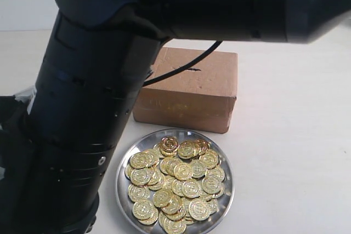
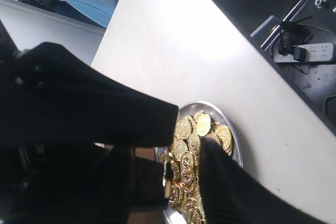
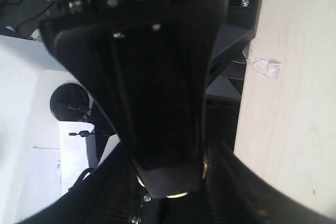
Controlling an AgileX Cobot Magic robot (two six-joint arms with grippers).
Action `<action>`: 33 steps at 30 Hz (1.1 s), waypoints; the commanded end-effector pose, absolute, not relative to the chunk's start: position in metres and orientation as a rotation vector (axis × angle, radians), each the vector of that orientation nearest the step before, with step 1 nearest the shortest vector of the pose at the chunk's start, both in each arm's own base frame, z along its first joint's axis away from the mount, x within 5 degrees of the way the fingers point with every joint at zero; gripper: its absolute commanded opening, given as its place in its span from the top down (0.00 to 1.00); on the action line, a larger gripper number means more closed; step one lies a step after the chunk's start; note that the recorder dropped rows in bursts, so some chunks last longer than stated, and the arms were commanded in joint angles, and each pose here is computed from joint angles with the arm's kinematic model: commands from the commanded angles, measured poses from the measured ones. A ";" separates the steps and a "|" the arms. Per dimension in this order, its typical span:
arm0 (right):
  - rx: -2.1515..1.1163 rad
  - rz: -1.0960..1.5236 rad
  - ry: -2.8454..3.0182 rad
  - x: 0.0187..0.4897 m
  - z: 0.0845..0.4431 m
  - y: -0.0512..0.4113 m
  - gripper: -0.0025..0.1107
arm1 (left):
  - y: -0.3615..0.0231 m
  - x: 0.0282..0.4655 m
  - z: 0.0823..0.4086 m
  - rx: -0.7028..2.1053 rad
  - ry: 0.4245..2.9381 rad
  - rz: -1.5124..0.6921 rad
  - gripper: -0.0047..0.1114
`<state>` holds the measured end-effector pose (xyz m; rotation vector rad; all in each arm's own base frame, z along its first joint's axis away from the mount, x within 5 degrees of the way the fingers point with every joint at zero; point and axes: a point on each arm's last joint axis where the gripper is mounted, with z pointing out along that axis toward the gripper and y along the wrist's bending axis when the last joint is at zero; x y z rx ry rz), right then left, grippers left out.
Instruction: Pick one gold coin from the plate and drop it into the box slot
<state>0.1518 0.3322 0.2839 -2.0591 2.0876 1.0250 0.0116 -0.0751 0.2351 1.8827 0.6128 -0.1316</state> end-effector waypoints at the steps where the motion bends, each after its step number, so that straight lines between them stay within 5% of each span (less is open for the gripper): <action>1: -2.058 1.041 2.061 0.151 0.287 0.334 0.69 | -0.076 0.012 0.233 1.886 0.622 -0.146 0.78; 11: -2.059 1.039 2.061 0.151 0.287 0.334 0.69 | -0.076 0.012 0.233 1.882 0.624 -0.141 0.96; 25: -2.059 1.039 2.061 0.151 0.287 0.334 0.68 | -0.076 0.014 0.232 1.862 0.651 -0.131 0.96; 33: -2.054 1.029 2.071 0.151 0.287 0.333 0.39 | -0.075 0.016 0.231 1.862 0.685 -0.134 0.96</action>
